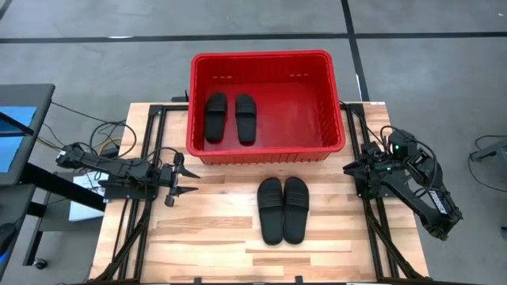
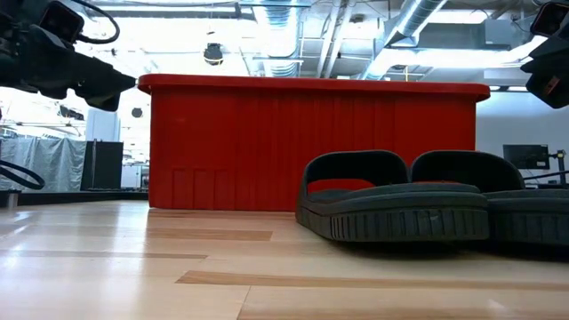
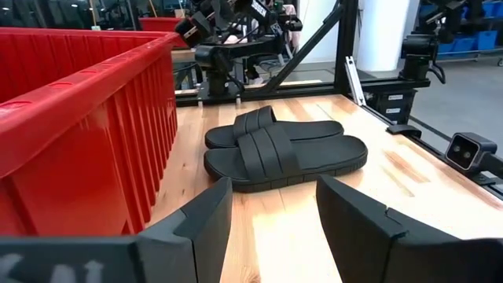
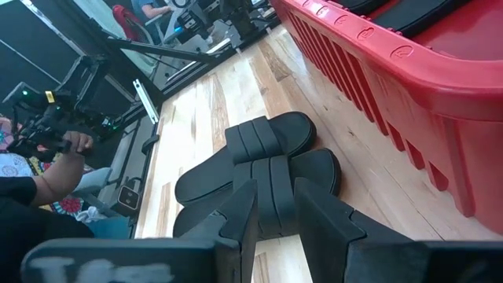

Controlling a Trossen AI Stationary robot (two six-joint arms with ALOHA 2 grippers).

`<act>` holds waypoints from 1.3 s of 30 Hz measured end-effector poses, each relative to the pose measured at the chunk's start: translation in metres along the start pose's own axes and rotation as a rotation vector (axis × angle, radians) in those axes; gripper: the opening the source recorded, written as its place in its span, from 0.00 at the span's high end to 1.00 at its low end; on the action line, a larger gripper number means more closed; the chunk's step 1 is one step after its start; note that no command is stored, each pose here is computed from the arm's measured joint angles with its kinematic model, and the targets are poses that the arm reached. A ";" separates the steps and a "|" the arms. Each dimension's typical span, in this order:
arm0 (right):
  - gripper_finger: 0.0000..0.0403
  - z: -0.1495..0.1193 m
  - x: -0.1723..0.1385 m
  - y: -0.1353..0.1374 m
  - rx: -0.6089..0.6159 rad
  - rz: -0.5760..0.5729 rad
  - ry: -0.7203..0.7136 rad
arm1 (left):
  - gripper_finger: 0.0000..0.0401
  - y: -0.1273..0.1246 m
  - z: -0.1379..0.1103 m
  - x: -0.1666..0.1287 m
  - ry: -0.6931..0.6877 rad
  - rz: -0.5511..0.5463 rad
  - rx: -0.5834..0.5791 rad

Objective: Pick and place slides into bin
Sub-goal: Put the right slide into the bin

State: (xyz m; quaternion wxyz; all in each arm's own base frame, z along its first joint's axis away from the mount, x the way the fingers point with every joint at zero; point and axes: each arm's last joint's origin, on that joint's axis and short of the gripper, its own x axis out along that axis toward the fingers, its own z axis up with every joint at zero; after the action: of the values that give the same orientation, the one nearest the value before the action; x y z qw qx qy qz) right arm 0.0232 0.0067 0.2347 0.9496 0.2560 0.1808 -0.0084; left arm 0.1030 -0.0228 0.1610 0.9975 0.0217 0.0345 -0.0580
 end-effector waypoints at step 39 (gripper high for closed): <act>0.81 0.022 -0.002 0.002 -0.115 -0.055 -0.177 | 0.56 0.000 -0.001 0.000 0.003 0.001 0.002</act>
State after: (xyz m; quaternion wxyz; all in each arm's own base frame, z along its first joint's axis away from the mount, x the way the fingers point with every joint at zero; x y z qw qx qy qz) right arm 0.0290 -0.0024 0.2535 0.9744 0.1943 0.1034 -0.0468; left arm 0.1030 -0.0228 0.1601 0.9975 0.0225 0.0357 -0.0575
